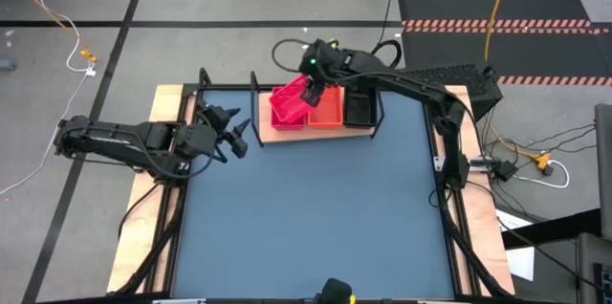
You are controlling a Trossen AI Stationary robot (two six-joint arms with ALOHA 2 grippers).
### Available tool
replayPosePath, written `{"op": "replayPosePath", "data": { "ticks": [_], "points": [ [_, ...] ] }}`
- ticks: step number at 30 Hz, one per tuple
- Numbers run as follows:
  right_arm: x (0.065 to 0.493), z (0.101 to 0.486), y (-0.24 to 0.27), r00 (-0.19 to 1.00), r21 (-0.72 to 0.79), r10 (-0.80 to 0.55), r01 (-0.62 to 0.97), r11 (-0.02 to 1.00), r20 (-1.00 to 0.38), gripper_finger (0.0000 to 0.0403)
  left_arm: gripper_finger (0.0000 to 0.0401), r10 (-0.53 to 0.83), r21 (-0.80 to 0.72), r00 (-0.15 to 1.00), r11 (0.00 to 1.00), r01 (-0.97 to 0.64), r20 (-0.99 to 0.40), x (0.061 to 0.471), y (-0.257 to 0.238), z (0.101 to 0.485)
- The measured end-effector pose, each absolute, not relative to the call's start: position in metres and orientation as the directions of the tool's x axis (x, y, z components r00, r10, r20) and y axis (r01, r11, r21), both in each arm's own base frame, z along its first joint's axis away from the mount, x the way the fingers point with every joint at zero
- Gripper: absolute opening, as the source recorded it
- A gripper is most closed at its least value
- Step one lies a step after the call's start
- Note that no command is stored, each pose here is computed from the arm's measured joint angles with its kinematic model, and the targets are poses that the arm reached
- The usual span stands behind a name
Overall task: Stack baskets on shelf by color
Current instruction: Stack the red bin on the red bin on the shelf
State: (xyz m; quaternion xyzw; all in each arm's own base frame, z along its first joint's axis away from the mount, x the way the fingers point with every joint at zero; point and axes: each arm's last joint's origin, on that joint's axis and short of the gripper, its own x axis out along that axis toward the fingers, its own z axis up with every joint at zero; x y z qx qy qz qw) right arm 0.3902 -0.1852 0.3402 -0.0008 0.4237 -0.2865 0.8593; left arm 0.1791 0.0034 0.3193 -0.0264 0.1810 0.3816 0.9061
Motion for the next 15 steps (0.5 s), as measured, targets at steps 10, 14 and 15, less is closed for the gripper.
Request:
{"op": "replayPosePath", "data": {
  "ticks": [10, 14, 15],
  "points": [
    [0.398, 0.320, -0.189, 0.430, -0.228, -0.473, 0.507, 0.831, -0.769, 0.0175, 0.0200, 0.700, 0.128, 0.617, 0.692, -0.710, -0.360, 0.178, 0.009, 0.318],
    [0.392, 0.316, -0.194, 0.385, -0.225, -0.463, 0.523, 0.822, -0.798, 0.0171, 0.0200, 0.712, 0.128, 0.603, 0.678, -0.724, -0.361, 0.178, 0.012, 0.318],
    [0.390, 0.315, -0.195, 0.377, -0.223, -0.461, 0.528, 0.820, -0.803, 0.0168, 0.0200, 0.714, 0.127, 0.600, 0.675, -0.727, -0.362, 0.178, 0.013, 0.318]
  ]
}}
